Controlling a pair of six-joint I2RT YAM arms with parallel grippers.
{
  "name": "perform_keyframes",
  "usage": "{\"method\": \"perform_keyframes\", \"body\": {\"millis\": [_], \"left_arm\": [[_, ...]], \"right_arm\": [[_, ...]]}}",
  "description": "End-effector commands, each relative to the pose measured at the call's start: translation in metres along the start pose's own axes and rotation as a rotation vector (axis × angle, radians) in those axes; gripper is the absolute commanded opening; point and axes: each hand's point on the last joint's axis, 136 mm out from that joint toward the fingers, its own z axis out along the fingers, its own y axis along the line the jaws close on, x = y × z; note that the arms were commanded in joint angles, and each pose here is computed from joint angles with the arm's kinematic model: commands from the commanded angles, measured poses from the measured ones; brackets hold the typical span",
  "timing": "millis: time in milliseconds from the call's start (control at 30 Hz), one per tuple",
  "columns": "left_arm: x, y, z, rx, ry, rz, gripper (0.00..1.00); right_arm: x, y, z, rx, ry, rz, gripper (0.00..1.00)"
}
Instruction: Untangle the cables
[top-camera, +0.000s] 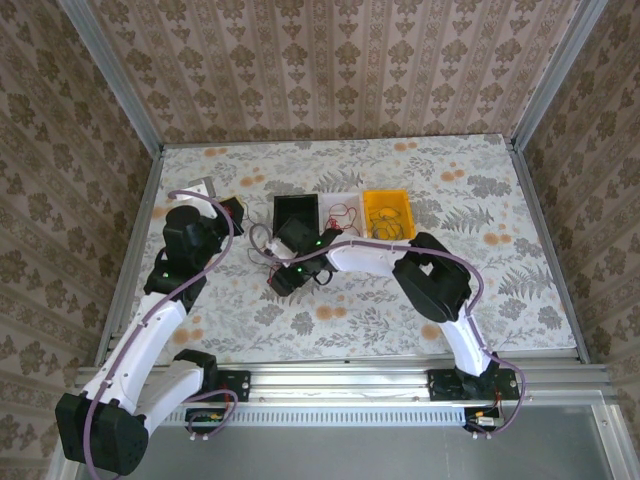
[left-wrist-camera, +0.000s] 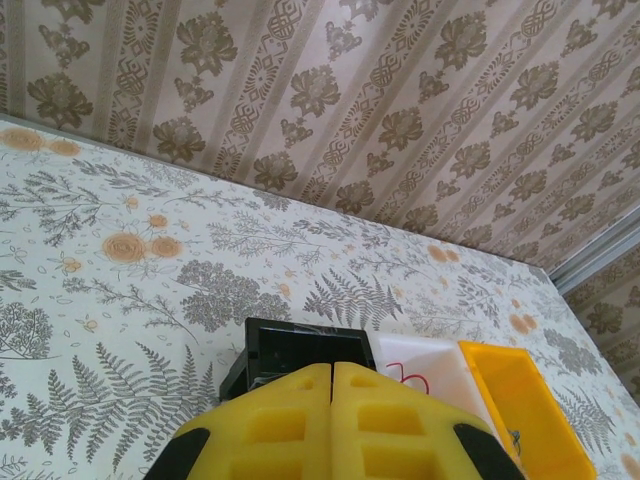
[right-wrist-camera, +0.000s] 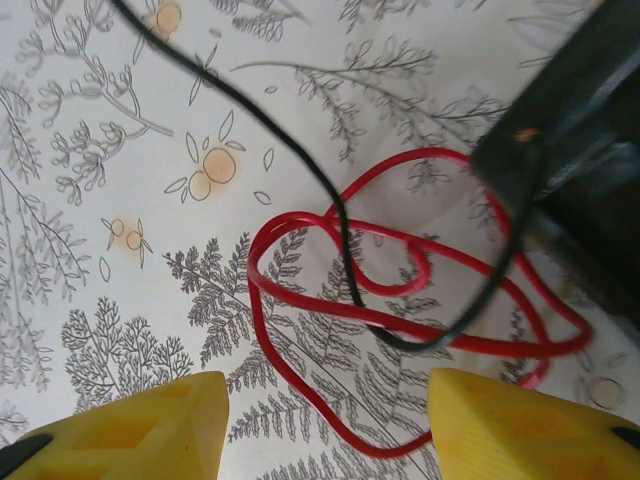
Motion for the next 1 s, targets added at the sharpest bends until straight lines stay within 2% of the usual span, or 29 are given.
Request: {"method": "perform_keyframes", "body": {"millis": [0, 100, 233, 300, 467, 633, 700, 833, 967], "left_arm": [[-0.001, 0.0, -0.001, -0.008, -0.005, -0.023, 0.0], [-0.001, 0.0, 0.0, -0.007, -0.006, -0.029, 0.0], [-0.004, 0.002, -0.001, -0.024, -0.015, -0.035, 0.0], [-0.007, 0.005, -0.003, -0.043, -0.028, -0.034, 0.0], [-0.021, 0.029, -0.012, -0.191, -0.1, -0.02, 0.0], [-0.031, 0.084, -0.048, -0.519, -0.222, -0.07, 0.0], [-0.031, 0.097, -0.059, -0.597, -0.253, -0.087, 0.0], [-0.026, 0.097, -0.056, -0.591, -0.23, -0.068, 0.0], [-0.019, 0.097, -0.05, -0.576, -0.209, -0.095, 0.0]], "right_arm": [[0.008, 0.001, 0.011, 0.031, 0.057, -0.07, 0.55], [0.005, -0.002, 0.019, 0.071, 0.056, -0.104, 0.5], [0.001, -0.011, 0.015, 0.121, 0.023, -0.115, 0.13], [0.0, -0.014, 0.004, 0.147, -0.014, -0.109, 0.03], [0.012, -0.027, -0.047, 0.201, -0.134, 0.0, 0.01], [0.06, -0.065, -0.108, 0.369, -0.242, 0.21, 0.0], [0.083, -0.084, -0.133, 0.464, -0.291, 0.299, 0.0], [0.108, -0.115, -0.186, 0.553, -0.442, 0.504, 0.0], [0.123, -0.138, -0.214, 0.598, -0.53, 0.643, 0.0]]}}
